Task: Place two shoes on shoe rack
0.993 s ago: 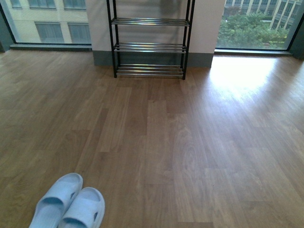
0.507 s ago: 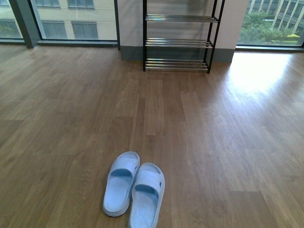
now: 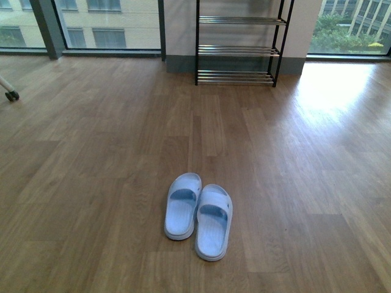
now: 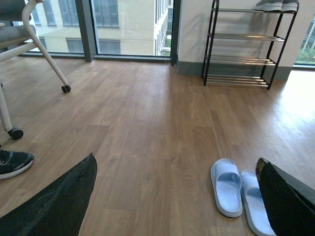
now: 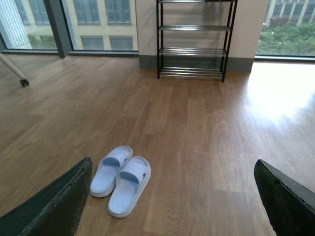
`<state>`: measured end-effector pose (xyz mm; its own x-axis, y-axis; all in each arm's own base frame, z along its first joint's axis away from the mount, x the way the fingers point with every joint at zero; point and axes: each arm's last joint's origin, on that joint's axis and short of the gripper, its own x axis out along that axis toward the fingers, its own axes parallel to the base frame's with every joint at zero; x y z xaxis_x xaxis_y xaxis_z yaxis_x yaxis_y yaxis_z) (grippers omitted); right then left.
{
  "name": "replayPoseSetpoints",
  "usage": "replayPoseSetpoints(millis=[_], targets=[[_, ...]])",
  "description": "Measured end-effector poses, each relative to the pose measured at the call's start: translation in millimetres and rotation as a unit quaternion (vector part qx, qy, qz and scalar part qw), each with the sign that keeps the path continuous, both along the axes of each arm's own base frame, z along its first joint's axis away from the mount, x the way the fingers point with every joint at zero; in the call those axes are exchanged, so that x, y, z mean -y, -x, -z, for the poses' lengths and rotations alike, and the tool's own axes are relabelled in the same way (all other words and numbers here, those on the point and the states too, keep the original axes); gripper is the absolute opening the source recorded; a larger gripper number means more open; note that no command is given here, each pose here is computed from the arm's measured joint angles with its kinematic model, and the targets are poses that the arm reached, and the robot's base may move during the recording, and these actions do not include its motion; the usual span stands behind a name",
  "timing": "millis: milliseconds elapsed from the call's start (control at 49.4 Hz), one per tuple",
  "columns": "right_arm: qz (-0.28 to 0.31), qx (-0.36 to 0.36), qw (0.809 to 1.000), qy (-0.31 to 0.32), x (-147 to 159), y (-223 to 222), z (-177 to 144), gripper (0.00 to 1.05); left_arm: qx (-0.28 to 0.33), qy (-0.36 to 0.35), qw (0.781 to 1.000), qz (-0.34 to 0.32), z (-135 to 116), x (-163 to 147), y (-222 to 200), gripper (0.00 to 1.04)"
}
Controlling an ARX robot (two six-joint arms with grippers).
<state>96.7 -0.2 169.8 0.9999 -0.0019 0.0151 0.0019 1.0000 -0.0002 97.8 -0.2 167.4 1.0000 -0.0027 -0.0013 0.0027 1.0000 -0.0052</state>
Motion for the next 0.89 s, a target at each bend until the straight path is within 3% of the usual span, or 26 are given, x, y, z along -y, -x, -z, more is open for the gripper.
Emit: replayPoseSetpoints(millis=[892], targets=[[0.000,0.000,1.000,0.000,0.0,0.1,-0.1,0.95,0.000,0.000,1.000,0.000,0.0,0.0,0.0,0.95]])
